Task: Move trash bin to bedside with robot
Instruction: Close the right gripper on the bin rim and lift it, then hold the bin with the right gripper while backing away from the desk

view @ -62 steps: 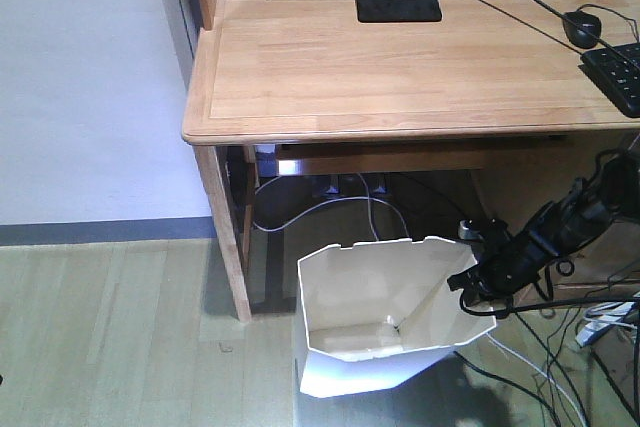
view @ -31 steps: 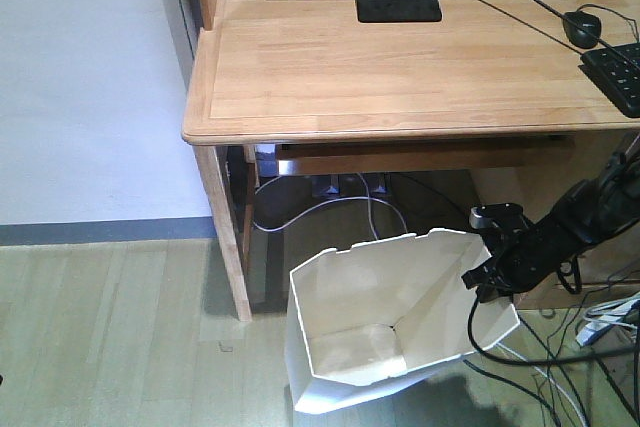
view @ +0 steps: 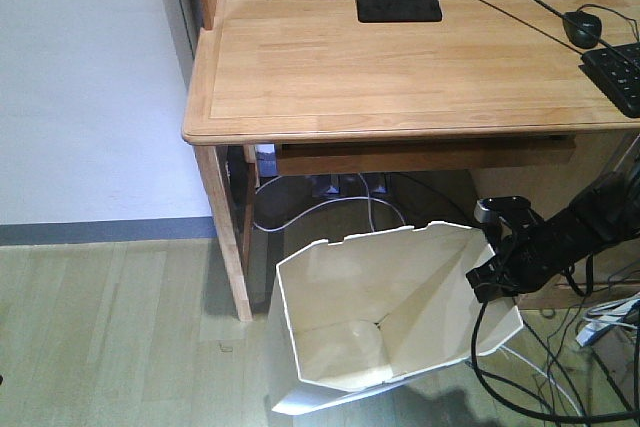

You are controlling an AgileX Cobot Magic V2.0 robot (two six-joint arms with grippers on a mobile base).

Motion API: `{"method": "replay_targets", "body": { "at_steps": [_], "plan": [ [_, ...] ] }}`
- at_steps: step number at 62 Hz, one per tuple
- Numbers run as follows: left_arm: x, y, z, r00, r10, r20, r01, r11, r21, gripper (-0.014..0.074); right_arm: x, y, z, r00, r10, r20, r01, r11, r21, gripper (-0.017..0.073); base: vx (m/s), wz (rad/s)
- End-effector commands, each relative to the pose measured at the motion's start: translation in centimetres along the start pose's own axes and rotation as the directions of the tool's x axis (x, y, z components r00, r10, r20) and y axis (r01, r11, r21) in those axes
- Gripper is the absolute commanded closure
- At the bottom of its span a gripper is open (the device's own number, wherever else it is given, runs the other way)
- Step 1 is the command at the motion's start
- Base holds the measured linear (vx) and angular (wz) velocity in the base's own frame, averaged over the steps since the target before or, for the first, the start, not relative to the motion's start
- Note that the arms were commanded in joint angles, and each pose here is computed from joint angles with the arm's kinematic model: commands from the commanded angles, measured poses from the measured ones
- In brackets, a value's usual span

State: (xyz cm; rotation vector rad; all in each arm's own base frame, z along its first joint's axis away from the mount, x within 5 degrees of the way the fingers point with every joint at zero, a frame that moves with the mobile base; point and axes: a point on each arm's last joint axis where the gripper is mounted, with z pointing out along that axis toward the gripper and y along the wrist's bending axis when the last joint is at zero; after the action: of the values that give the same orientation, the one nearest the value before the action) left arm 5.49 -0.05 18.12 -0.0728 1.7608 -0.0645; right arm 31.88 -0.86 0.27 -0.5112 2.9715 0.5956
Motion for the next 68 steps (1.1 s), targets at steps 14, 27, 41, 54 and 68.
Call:
{"method": "replay_targets", "body": {
  "at_steps": [14,27,41,54,68],
  "plan": [
    [-0.3,-0.01,-0.01,0.997,-0.01,0.071,0.01,1.0,0.004,0.0599,-0.8,2.78,-2.63,1.0,0.005,0.012,-0.002,0.973,-0.232,0.0564,0.0,0.0],
    [-0.3,-0.01,-0.01,0.997,-0.01,0.071,0.01,1.0,0.004,0.0599,-0.8,2.78,-2.63,1.0,0.005,0.012,-0.002,0.973,-0.232,0.0564,0.0,0.0],
    [-0.3,-0.01,-0.01,0.997,-0.01,0.071,0.01,1.0,0.004,0.0599,-0.8,2.78,-2.63,1.0,-0.005,0.014,0.008,0.973,-0.232,0.0564,-0.01,0.05],
    [-0.3,-0.01,-0.01,0.997,-0.01,0.071,0.01,1.0,0.004,0.0599,-0.8,2.77,-2.63,1.0,-0.005,0.014,0.008,0.973,-0.231,0.0564,-0.04,0.16],
    [-0.3,-0.01,-0.01,0.997,-0.01,0.071,0.01,1.0,0.004,0.0599,-0.79,2.77,-2.63,1.0,-0.005,0.013,0.008,0.973,-0.232,0.0564,-0.04,0.28]
  ]
}}
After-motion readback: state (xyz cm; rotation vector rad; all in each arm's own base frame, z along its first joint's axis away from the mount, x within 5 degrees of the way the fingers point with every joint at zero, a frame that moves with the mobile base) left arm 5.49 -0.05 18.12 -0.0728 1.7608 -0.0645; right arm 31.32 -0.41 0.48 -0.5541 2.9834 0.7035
